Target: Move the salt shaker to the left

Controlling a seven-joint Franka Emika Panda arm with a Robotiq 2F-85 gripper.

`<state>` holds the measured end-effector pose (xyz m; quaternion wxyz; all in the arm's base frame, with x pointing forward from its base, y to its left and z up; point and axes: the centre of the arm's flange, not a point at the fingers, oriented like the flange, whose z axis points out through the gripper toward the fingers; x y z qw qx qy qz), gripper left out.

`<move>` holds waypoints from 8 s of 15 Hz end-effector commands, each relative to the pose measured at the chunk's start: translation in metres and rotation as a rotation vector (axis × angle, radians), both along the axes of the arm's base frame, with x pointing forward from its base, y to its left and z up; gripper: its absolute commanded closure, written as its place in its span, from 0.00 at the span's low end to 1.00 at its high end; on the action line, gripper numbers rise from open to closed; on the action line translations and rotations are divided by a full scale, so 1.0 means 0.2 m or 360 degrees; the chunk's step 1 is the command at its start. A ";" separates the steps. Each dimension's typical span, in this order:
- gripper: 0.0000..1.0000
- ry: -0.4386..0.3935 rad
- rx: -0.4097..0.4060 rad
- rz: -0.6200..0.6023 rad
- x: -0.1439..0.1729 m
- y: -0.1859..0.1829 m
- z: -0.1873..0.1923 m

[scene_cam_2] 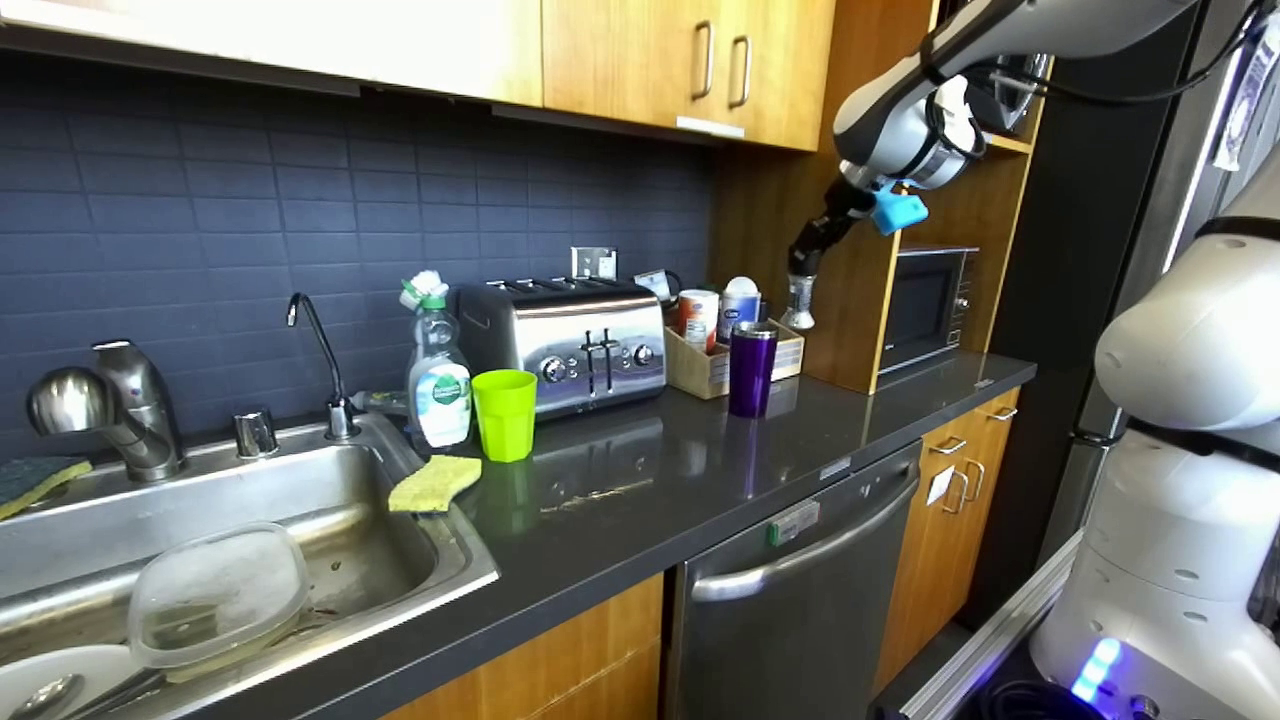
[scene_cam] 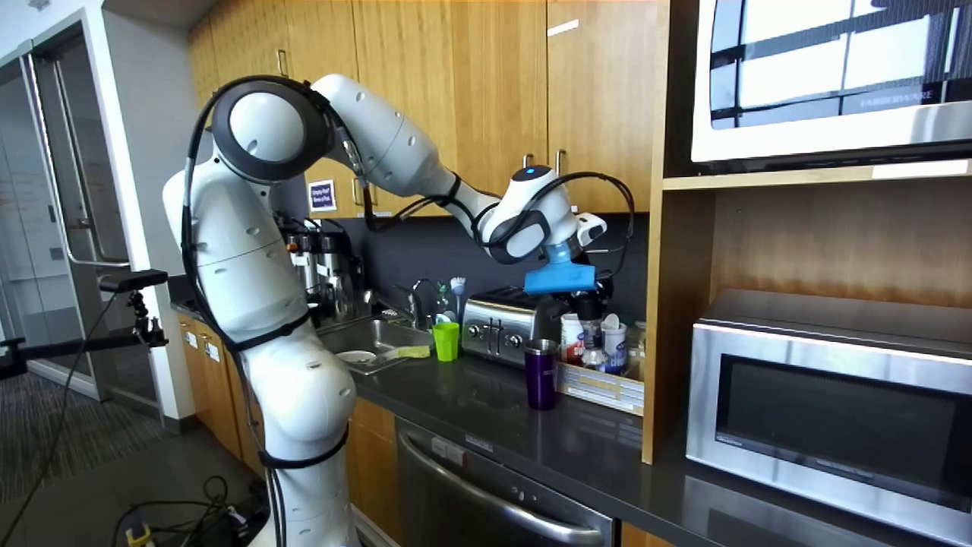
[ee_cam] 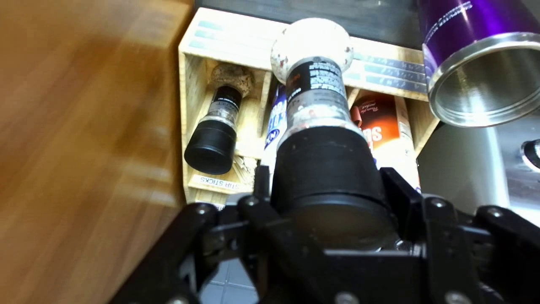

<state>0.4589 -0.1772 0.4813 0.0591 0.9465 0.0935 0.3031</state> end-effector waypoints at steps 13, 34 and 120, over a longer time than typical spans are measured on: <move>0.60 0.0005 0.0020 0.0274 -0.37 0.27 0.21; 0.60 0.0184 0.0108 0.0894 -0.39 0.95 0.24; 0.00 0.0465 0.0240 0.0284 -0.24 0.73 -0.19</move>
